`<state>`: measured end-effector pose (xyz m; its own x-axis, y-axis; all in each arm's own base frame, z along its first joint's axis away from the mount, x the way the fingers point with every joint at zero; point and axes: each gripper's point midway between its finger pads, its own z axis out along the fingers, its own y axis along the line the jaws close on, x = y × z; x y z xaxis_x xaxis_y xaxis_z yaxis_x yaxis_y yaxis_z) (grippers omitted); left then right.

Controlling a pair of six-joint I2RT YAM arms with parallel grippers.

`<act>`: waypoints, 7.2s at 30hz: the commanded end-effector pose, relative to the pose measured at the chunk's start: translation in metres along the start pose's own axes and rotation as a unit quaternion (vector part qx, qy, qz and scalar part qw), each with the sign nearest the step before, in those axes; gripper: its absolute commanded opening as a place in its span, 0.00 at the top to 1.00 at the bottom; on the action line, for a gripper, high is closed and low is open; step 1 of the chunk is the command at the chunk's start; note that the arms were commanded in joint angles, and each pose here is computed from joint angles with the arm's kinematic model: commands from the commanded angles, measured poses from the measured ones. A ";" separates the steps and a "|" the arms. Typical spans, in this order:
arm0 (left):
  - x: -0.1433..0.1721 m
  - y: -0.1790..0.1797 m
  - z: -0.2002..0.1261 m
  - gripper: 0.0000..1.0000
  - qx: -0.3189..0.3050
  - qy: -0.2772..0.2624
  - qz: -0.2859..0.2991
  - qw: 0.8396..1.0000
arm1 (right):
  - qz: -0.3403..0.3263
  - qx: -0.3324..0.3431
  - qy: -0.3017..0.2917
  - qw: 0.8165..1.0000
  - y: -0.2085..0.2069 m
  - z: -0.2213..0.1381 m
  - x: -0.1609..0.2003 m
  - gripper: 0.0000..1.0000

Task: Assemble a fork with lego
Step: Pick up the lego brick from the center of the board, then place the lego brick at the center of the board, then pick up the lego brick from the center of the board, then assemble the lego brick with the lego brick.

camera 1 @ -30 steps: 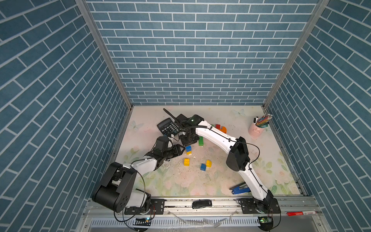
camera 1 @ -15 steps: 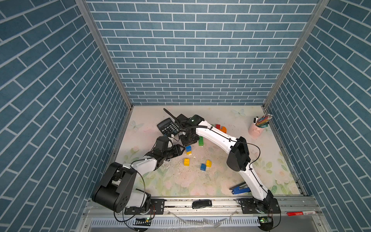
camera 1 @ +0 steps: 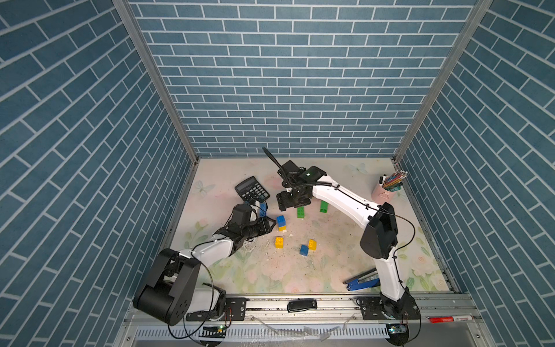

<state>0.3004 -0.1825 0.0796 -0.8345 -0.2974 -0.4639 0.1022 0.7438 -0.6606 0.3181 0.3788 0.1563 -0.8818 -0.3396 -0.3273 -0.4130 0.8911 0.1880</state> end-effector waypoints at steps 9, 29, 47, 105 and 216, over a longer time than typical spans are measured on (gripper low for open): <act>-0.025 -0.007 -0.035 0.46 -0.041 -0.048 0.054 0.996 | 0.093 0.096 0.013 0.991 -0.079 0.036 0.005 0.33; -0.028 -0.007 -0.027 0.43 -0.032 -0.040 0.051 0.997 | 0.137 0.141 0.059 0.979 -0.095 0.106 0.006 0.44; -0.026 -0.003 -0.024 0.43 -0.032 -0.033 0.044 0.998 | 0.137 0.143 0.053 0.979 -0.099 0.108 0.002 0.65; -0.001 0.013 0.013 0.48 0.003 0.014 -0.002 1.000 | -0.104 -0.051 0.065 0.991 0.023 -0.007 0.044 0.88; -0.001 0.004 0.021 0.51 0.024 0.011 -0.008 1.000 | -0.053 0.029 0.102 0.993 0.035 0.061 0.023 1.00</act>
<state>0.3082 -0.1902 0.0626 -0.8511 -0.2982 -0.4322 0.1022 0.7133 -0.6934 0.3008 0.4225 0.1115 -0.8712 -0.4571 -0.1789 -0.4819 0.8658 0.1345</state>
